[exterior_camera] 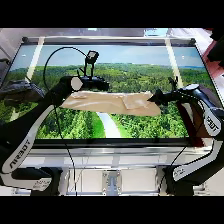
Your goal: Fold the shirts.
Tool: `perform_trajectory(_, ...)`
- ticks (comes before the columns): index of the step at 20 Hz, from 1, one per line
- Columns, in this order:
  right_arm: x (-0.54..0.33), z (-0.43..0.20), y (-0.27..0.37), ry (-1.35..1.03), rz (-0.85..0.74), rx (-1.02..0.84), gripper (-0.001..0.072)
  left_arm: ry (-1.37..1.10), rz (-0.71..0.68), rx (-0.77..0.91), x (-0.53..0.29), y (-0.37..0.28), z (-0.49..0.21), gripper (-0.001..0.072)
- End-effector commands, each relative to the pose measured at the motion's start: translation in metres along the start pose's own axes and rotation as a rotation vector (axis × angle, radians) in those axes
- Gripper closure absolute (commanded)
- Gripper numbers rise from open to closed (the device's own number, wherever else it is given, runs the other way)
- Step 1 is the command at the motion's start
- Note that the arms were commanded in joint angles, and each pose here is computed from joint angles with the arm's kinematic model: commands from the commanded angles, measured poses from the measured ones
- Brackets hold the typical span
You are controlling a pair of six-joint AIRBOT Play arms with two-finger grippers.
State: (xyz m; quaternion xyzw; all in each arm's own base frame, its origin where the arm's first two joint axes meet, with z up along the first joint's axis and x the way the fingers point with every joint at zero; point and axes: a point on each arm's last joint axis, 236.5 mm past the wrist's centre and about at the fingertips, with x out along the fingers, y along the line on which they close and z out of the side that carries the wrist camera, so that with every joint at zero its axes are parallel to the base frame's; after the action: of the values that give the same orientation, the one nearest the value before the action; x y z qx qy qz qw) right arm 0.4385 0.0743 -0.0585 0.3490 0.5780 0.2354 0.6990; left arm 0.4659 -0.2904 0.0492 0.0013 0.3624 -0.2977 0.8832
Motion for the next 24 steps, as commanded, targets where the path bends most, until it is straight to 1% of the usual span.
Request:
perform_trajectory(1,-0.02,0.007,0.045,-0.002,0.078,-0.053,0.0685,0.087,-0.043,-0.12,0.033,-0.003,-0.034,0.0698)
perform_trajectory(4,-0.045,0.021,0.09,-0.041,0.084,-0.118,0.0685,0.21,-0.06,-0.207,0.061,-0.001,-0.079,0.0698)
perform_trajectory(6,-0.053,0.022,0.125,-0.044,0.097,-0.179,0.0686,0.24,-0.043,-0.252,0.076,0.005,-0.095,0.0698)
perform_trajectory(9,-0.049,0.02,0.178,-0.039,0.115,-0.266,0.0686,0.242,-0.025,-0.299,0.09,0.012,-0.106,0.0698)
perform_trajectory(12,-0.03,0.007,0.226,-0.013,0.136,-0.332,0.0687,0.256,-0.02,-0.312,0.097,0.015,-0.115,0.0698)
perform_trajectory(15,-0.008,-0.001,0.264,-0.034,0.159,-0.361,0.0688,0.224,-0.027,-0.3,0.09,0.02,-0.09,0.0697)
perform_trajectory(18,0.018,0.003,0.296,-0.112,0.182,-0.36,0.0689,0.143,0.008,-0.22,0.042,0.051,-0.022,0.0696)
perform_trajectory(21,0.053,-0.001,0.324,-0.166,0.209,-0.365,0.069,-0.006,0.174,-0.125,-0.053,0.118,0.051,0.0697)
perform_trajectory(24,0.105,-0.014,0.352,-0.199,0.262,-0.342,0.069,-0.162,0.329,-0.123,-0.16,0.169,0.092,0.0697)
